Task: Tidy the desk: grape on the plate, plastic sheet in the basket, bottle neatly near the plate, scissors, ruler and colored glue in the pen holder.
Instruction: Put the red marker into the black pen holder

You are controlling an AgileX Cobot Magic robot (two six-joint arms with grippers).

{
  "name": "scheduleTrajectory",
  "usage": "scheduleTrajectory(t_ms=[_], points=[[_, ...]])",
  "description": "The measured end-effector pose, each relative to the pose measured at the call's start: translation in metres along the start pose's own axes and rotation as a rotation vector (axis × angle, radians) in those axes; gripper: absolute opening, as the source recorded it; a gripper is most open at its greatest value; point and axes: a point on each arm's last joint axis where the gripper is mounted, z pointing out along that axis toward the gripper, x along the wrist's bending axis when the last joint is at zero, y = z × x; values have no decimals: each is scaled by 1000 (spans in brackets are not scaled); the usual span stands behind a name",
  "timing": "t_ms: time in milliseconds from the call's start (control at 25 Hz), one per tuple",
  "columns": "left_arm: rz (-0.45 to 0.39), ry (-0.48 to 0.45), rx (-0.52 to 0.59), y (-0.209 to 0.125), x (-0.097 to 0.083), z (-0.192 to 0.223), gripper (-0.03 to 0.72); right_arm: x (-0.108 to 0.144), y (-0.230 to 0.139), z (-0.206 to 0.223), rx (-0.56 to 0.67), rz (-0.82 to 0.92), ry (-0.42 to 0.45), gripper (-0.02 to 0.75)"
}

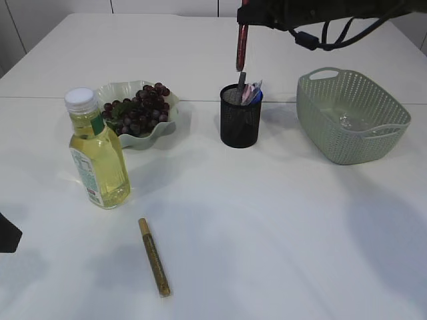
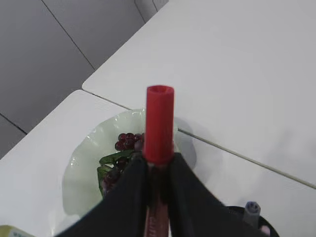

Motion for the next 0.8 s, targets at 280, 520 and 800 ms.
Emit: scheduleTrajectory(t_ms=[280, 520, 800], points=[[-9, -10, 18, -2, -1, 0, 435, -24, -22, 30, -26, -98, 10, 111], [-9, -10, 19, -2, -1, 0, 435, -35, -38, 44, -46, -143, 12, 111], [-9, -10, 19, -2, -1, 0, 435, -43, -50, 53, -35, -139, 6, 183]])
